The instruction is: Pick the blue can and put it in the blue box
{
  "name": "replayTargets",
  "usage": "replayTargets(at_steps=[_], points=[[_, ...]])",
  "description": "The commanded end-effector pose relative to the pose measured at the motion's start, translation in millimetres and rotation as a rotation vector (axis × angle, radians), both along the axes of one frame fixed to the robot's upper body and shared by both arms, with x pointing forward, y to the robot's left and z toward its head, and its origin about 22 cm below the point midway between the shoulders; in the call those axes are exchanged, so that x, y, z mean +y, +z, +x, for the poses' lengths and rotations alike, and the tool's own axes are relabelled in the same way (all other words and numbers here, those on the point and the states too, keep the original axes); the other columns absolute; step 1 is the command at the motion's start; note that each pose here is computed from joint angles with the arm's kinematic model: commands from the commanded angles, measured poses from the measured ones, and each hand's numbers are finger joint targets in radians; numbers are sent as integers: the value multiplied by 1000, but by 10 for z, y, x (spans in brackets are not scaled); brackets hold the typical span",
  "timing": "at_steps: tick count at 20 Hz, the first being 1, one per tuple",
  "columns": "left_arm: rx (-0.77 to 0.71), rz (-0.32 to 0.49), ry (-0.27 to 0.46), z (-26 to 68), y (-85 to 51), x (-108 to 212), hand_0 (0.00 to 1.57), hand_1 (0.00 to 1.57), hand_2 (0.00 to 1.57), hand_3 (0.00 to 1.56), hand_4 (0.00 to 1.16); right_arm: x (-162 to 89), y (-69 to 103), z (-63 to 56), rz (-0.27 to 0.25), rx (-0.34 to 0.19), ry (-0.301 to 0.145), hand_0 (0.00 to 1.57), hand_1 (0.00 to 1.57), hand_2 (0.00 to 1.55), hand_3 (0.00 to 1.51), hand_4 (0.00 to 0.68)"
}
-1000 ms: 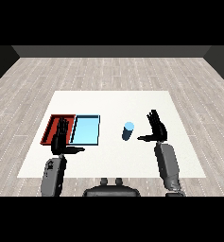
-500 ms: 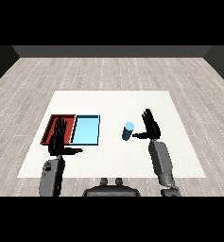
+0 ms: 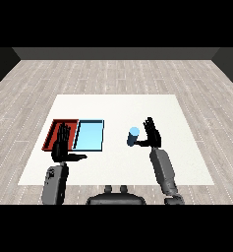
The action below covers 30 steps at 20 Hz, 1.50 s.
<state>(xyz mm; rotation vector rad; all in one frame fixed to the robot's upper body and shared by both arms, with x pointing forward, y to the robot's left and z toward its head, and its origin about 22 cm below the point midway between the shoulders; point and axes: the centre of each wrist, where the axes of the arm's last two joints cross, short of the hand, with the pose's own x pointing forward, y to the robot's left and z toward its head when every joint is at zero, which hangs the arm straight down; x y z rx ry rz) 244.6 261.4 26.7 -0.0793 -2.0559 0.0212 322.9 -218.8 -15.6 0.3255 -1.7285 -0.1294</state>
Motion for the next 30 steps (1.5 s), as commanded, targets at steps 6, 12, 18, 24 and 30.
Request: replayTargets(at_steps=[6,12,18,24,30], points=[[-9,12,8,141,37,-151,0,0,0,0,0,200,-376,-45,26,42,13,0,0,0,0,0],[12,-24,1,85,83,-32,0,0,0,0,0,248,-376,187,48,61,-2,0,0,0,0,0],[13,-12,-12,110,-5,96,0,0,0,0,0,189,-190,274,61,77,24,0,0,0,0,0],[9,6,13,12,-39,135,0,0,0,0,0,413,-385,201,44,93,32,0,0,0,0,0],[23,-5,21,-134,3,136,0,0,0,0,0,474,-524,244,30,106,43,0,0,0,0,0]])
